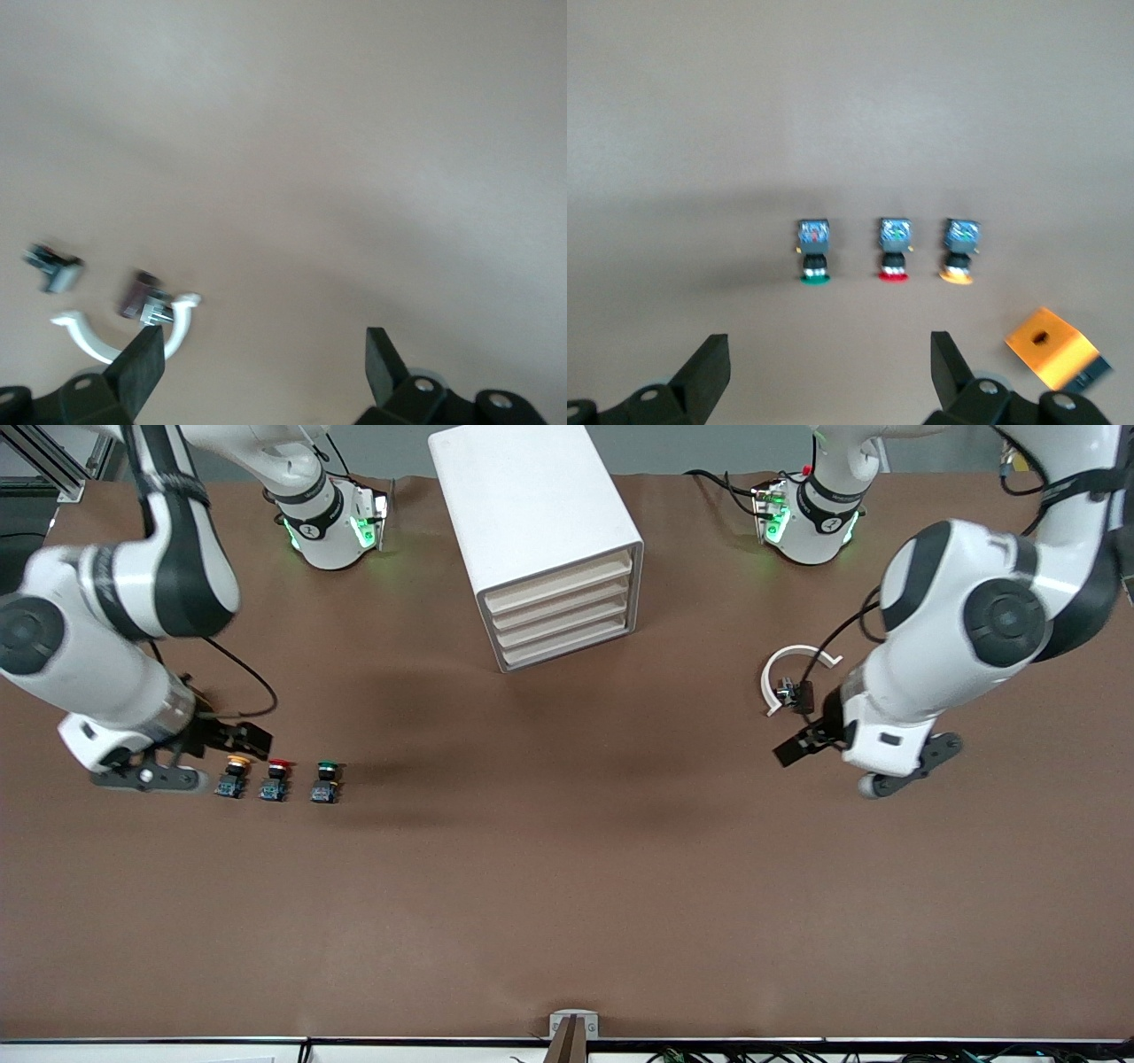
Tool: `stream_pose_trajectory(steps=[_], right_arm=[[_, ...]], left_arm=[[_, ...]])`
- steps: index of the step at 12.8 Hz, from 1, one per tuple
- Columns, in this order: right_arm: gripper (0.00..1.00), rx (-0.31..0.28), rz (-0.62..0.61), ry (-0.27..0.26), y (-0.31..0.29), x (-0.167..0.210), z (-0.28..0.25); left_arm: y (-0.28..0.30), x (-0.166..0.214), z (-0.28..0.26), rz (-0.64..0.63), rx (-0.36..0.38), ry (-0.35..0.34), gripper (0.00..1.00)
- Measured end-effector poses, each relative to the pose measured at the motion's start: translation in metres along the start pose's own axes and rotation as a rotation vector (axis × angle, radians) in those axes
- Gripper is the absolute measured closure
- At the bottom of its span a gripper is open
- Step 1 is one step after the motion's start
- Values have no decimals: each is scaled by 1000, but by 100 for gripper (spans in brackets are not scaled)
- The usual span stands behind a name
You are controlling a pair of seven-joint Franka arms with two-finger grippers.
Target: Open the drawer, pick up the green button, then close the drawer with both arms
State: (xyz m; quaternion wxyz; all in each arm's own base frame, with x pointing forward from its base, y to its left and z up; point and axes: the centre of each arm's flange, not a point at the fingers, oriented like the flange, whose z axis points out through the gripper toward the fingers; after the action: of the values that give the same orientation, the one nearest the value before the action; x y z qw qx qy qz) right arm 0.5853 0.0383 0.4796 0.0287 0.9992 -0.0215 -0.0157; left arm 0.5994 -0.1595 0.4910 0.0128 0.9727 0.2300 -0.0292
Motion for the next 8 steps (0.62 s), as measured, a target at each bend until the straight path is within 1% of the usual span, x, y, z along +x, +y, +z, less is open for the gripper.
stream_pose_trajectory(steps=[2, 3, 6, 8], right_arm=[[0, 3, -29, -8, 26, -10, -44], [0, 5, -46, -18, 43, -13, -57], [0, 12, -68, -33, 90, -16, -73], [0, 14, -67, -33, 101, -18, -86]], left_arm=[[-34, 8, -28, 73, 21, 12, 0], [-51, 9, -41, 112, 30, 12, 0], [-100, 12, -78, 220, 49, 19, 0], [-119, 9, -98, 280, 54, 34, 0]])
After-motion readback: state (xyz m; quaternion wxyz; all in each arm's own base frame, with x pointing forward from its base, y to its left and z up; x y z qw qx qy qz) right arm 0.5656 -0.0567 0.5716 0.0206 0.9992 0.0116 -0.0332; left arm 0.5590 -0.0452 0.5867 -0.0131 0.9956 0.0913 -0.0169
